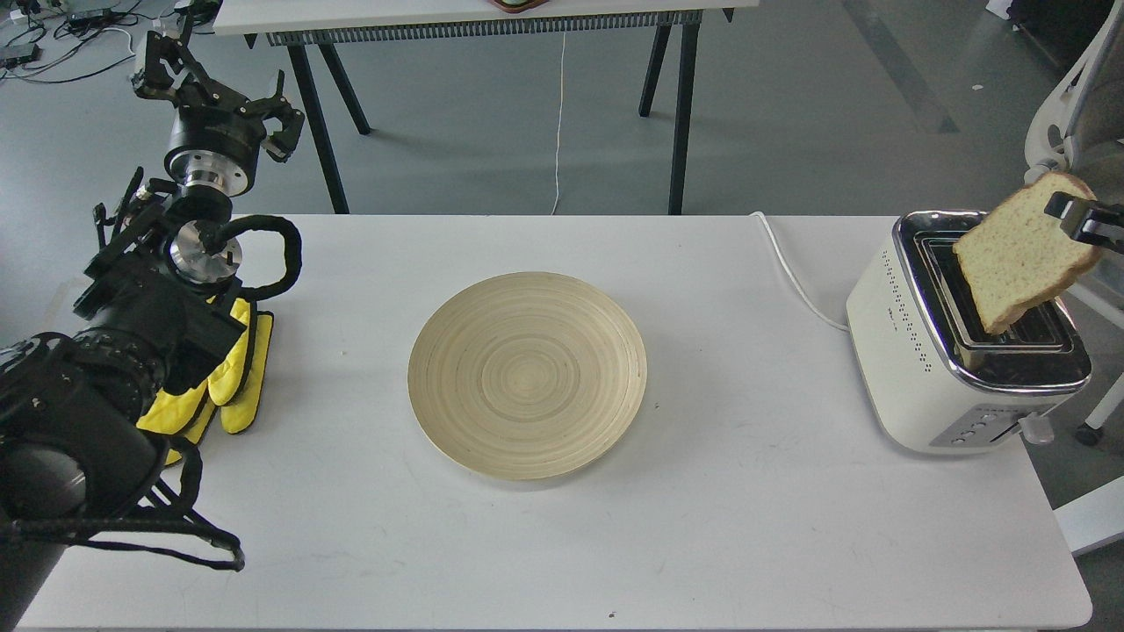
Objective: Put bread in toaster with right arm
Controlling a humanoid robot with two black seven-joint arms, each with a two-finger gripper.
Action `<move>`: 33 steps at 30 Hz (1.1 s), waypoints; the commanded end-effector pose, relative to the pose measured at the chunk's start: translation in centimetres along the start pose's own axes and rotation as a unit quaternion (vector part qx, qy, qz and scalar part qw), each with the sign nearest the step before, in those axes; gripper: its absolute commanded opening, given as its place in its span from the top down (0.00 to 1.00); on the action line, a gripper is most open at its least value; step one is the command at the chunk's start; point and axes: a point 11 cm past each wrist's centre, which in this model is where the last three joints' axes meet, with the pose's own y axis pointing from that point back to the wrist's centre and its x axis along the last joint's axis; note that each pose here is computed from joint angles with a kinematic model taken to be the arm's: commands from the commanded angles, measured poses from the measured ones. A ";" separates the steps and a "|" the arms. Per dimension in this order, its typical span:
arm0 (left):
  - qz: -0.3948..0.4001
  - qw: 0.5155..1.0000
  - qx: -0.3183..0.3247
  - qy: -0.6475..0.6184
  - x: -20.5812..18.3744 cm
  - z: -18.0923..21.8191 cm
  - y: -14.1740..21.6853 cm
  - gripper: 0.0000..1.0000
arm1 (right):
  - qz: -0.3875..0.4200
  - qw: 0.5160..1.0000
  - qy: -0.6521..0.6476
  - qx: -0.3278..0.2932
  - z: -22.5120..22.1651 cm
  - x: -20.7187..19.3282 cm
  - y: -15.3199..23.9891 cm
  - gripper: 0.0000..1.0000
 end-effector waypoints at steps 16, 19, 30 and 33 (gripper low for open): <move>0.000 1.000 0.001 0.001 -0.1 -0.1 0.0 0.00 | 0.012 0.999 -0.020 0.035 -2.4 -1.7 -2.3 0.46; 0.000 1.000 0.001 0.001 -0.1 -0.1 0.0 0.00 | 0.051 0.997 -0.033 0.057 -3.9 1.0 -2.6 0.37; 0.000 1.000 0.001 0.001 -0.1 -0.1 0.0 0.00 | 0.111 0.883 -0.407 0.208 -13.0 7.4 -5.9 0.00; 0.000 1.000 0.001 0.001 -0.1 -0.1 0.0 0.00 | 0.127 0.853 -0.436 0.258 -14.4 7.4 -7.3 0.00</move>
